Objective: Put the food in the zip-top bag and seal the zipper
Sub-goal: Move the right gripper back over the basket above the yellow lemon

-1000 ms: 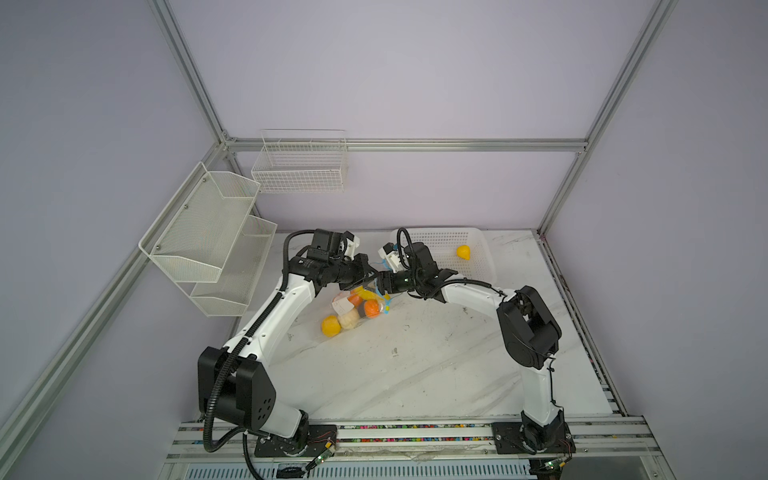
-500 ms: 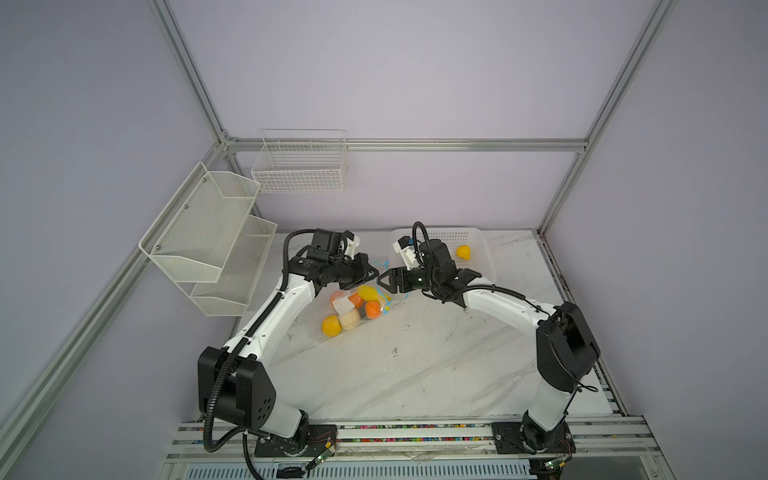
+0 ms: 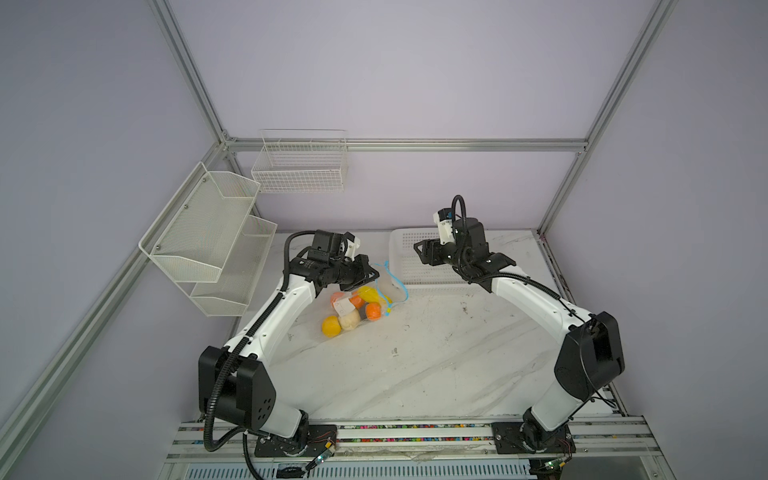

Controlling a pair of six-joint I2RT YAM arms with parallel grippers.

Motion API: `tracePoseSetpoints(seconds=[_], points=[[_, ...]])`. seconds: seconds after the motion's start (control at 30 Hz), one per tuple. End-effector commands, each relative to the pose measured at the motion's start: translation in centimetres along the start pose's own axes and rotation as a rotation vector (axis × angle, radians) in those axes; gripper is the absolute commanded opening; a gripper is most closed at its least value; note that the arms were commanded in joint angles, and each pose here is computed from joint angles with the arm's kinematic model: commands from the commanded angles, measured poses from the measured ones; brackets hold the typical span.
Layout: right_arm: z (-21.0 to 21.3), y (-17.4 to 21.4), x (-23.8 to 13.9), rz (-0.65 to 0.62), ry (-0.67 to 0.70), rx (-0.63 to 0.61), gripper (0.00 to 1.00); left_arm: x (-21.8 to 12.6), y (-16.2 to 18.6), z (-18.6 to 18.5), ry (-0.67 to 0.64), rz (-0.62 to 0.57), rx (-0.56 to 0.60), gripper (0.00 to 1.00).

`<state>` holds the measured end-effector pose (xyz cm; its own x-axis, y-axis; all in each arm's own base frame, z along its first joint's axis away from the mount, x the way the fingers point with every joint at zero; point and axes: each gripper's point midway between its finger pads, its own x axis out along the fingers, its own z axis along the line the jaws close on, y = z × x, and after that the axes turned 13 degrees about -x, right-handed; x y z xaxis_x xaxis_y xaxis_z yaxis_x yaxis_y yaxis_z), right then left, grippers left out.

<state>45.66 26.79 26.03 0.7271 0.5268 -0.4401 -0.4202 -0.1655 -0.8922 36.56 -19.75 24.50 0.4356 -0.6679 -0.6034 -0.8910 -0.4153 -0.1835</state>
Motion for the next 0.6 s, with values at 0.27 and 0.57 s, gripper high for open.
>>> tracePoseSetpoints(seconds=[0.27,0.57], points=[[-11.0,6.3,4.8,0.179,0.332,-0.018,0.69,0.0,0.6,-0.4,0.040,0.004,0.006,0.00],[-17.0,8.7,6.3,0.246,0.490,-0.037,0.69,0.3,0.6,-0.5,0.036,0.010,0.007,0.00]])
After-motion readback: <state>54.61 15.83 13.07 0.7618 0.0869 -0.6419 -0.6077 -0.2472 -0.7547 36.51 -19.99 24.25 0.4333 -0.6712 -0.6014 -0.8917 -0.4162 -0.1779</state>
